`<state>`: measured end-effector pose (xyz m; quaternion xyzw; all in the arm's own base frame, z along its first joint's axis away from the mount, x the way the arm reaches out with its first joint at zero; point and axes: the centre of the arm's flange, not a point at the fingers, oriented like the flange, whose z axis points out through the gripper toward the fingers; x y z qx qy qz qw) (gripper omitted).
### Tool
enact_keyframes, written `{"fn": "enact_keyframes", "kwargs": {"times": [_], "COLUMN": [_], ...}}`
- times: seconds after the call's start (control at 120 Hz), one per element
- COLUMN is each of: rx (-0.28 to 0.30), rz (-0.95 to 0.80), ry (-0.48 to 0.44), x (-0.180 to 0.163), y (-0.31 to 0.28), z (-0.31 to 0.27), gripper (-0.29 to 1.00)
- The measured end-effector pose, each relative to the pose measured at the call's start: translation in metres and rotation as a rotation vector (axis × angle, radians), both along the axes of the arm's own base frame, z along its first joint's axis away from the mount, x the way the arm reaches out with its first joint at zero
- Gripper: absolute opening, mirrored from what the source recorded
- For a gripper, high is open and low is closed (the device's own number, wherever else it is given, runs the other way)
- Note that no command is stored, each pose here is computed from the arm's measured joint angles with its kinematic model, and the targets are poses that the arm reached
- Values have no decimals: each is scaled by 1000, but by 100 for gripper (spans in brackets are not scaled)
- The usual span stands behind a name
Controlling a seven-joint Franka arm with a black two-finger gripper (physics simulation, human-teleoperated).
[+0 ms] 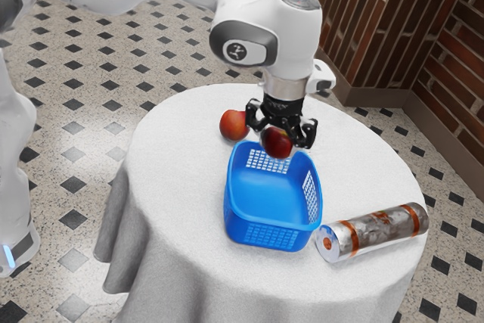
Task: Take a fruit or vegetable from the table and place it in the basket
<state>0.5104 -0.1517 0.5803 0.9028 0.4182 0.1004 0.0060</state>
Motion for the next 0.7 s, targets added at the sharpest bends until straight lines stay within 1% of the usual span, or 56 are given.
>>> {"fn": "enact_keyframes", "kwargs": {"times": [0.192,0.208,0.258,0.342,0.433,0.558,0.608,0.658,0.7], "rx": [-10,-11,-17,-25,-31,-39,-44,-91,-144], "rz": [98,105,126,154,180,213,251,371,499], "ry": [21,22,21,14,11,5,-2,-59,-139], "x": [5,5,5,5,5,7,12,30,40], "y": [-2,-2,-2,-3,-3,-3,11,52,87], "z": [-16,-16,-17,-14,-15,-16,-15,22,92], "gripper": [36,38,51,59,65,68,69,69,70]}}
